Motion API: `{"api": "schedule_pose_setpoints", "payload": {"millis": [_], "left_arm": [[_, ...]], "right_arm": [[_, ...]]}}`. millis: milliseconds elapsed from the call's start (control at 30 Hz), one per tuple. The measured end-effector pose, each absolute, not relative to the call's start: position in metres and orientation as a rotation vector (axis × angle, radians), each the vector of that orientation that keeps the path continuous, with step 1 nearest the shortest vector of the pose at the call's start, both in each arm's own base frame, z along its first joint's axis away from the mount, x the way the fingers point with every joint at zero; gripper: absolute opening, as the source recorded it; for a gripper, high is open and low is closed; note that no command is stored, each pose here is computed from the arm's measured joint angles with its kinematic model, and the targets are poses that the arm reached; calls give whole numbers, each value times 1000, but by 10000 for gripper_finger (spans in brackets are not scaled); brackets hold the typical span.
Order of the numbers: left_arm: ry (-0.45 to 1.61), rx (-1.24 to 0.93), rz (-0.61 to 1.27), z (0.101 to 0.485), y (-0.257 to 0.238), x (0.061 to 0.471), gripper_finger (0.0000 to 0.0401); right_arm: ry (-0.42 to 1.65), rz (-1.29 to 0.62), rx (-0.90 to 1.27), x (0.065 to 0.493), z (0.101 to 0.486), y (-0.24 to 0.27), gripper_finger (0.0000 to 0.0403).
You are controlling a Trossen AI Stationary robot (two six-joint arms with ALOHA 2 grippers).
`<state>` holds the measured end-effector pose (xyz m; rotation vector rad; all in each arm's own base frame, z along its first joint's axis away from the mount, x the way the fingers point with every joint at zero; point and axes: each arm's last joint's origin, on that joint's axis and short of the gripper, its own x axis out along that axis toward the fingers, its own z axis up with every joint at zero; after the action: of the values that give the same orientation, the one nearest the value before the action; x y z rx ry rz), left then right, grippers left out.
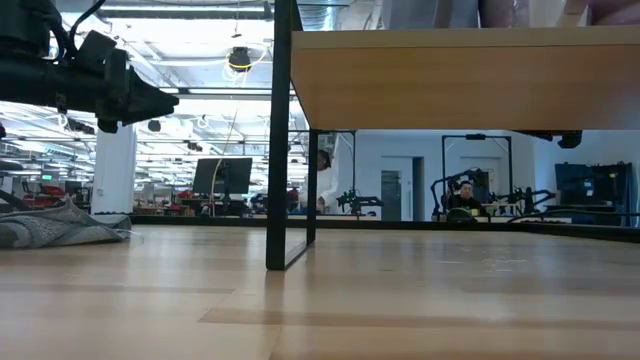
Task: Stack small to large cups/mugs on shelf
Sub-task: Return to Home Position
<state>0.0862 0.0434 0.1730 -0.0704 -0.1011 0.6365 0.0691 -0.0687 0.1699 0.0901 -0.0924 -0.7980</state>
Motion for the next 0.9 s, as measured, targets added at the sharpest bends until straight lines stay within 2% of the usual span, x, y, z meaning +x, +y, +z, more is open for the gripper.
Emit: {"api": "schedule_pose_setpoints", "payload": {"millis": [900], "left_arm": [[-97, -66, 636, 172, 43, 86, 158]], "right_arm": [[-59, -793, 103, 70, 167, -69, 171]]}}
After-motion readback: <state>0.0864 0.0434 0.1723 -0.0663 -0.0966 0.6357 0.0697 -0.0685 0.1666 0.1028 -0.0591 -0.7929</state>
